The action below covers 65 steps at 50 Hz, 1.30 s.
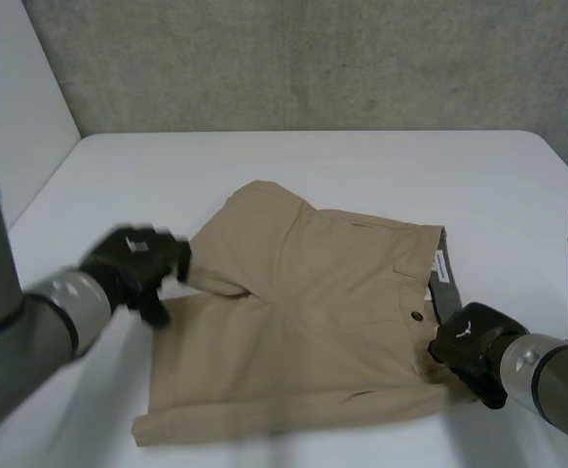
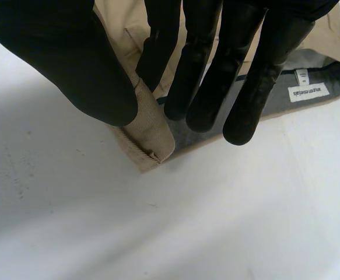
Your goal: Fold the shorts.
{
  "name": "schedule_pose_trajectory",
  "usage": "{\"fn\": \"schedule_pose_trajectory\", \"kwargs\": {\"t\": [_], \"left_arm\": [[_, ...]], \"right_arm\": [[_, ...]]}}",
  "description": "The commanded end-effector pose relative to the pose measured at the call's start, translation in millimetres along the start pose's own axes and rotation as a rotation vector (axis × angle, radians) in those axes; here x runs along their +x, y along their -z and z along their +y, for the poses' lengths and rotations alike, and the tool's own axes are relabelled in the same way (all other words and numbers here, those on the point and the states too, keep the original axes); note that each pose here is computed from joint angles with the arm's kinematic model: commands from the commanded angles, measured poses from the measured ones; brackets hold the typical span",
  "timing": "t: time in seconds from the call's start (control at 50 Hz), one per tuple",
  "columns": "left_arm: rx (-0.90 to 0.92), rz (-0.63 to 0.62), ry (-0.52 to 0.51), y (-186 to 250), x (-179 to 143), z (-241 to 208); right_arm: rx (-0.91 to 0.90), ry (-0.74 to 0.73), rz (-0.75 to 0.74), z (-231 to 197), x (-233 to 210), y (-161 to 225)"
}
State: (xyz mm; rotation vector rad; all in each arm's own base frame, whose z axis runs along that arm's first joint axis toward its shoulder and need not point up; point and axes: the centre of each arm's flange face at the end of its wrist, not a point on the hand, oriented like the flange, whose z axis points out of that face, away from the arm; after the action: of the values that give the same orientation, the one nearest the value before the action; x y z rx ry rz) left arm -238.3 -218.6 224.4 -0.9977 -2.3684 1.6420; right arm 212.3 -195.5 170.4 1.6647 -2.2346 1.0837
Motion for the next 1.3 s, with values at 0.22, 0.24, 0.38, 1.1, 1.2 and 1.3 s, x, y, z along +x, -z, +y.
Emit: {"fn": "schedule_pose_trajectory", "kwargs": {"t": [0.22, 0.24, 0.38, 1.1, 1.2, 1.3], "left_arm": [[0.111, 0.015, 0.027, -122, -25, 33], [0.111, 0.015, 0.026, -126, -26, 34], [0.086, 0.023, 0.026, -149, -23, 52], [0.209, -0.245, -0.422, -128, 3, 26], [0.326, -0.237, -0.293, -139, -30, -2], [0.468, -0.098, -0.082, -154, -56, -24]], "right_arm": [[0.022, -0.027, 0.01, -1, -5, -3], [0.021, -0.028, 0.009, 0, -5, -3], [0.032, -0.026, 0.028, -1, -4, -5], [0.041, -0.037, 0.054, 0, -1, -10], [0.051, -0.037, 0.07, -1, 1, -11], [0.055, -0.032, 0.07, -1, 0, -12]]}}
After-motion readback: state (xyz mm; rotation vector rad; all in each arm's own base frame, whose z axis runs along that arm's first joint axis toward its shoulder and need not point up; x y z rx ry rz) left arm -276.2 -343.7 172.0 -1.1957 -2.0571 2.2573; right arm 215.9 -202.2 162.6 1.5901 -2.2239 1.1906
